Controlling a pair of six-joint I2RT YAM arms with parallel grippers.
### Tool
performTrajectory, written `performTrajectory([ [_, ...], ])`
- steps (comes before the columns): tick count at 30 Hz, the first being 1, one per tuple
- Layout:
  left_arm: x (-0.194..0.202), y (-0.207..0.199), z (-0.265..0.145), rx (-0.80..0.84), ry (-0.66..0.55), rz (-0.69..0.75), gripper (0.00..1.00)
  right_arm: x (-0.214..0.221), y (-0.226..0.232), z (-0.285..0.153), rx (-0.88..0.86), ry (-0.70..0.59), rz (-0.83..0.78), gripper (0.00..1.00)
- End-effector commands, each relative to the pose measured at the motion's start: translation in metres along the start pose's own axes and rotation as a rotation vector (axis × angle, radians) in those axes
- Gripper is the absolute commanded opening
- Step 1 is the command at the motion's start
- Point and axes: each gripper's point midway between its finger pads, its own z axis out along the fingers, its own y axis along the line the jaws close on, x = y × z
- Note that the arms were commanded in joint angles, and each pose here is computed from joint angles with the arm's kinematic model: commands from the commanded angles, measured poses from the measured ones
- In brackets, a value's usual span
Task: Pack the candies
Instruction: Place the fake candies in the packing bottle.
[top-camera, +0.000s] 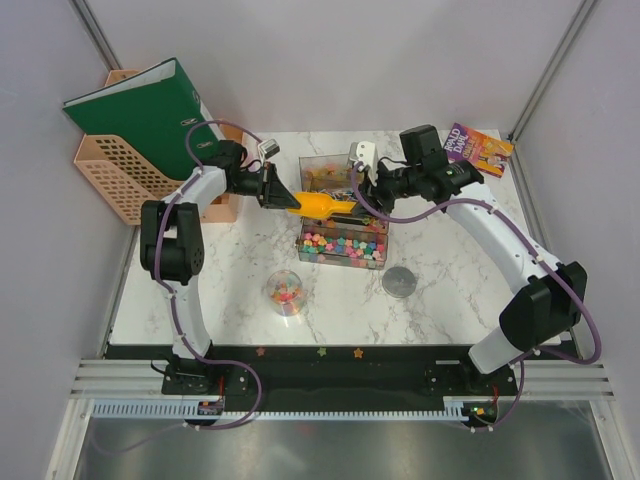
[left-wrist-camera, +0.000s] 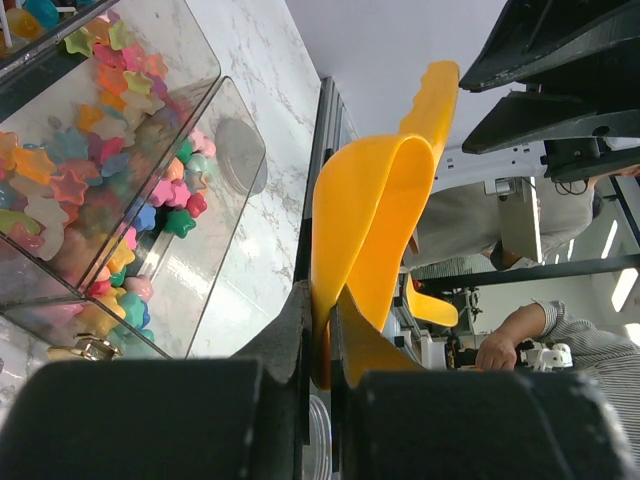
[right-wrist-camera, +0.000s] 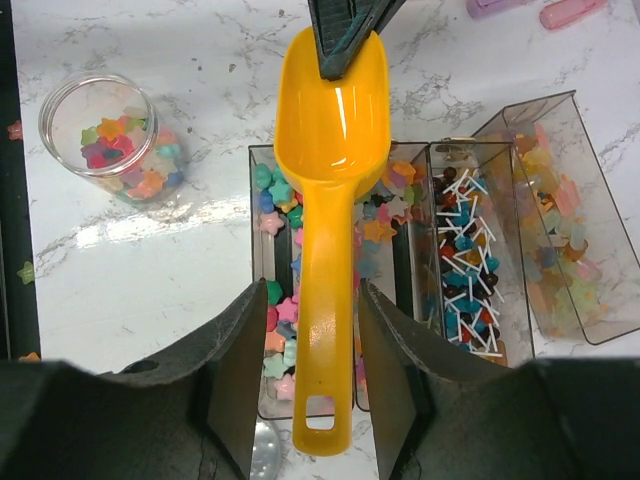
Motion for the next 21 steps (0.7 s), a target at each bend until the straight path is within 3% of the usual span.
performTrajectory([
  [1,-0.003,-0.032,-0.003,0.165,-0.008,0.053,0.02,-0.012,0.001,-0.003,-0.025,-0.030,-0.042,0.48],
  [13,-0.005,-0.034,-0.003,0.162,-0.008,0.059,0.02,0.007,-0.008,0.001,0.023,0.036,-0.031,0.51],
  [19,-0.004,-0.033,-0.003,0.154,-0.008,0.059,0.02,0.013,-0.013,0.007,0.020,0.052,-0.013,0.48],
  [21,-0.004,-0.033,-0.003,0.152,-0.008,0.061,0.02,0.012,-0.012,0.007,0.014,0.052,-0.005,0.41],
])
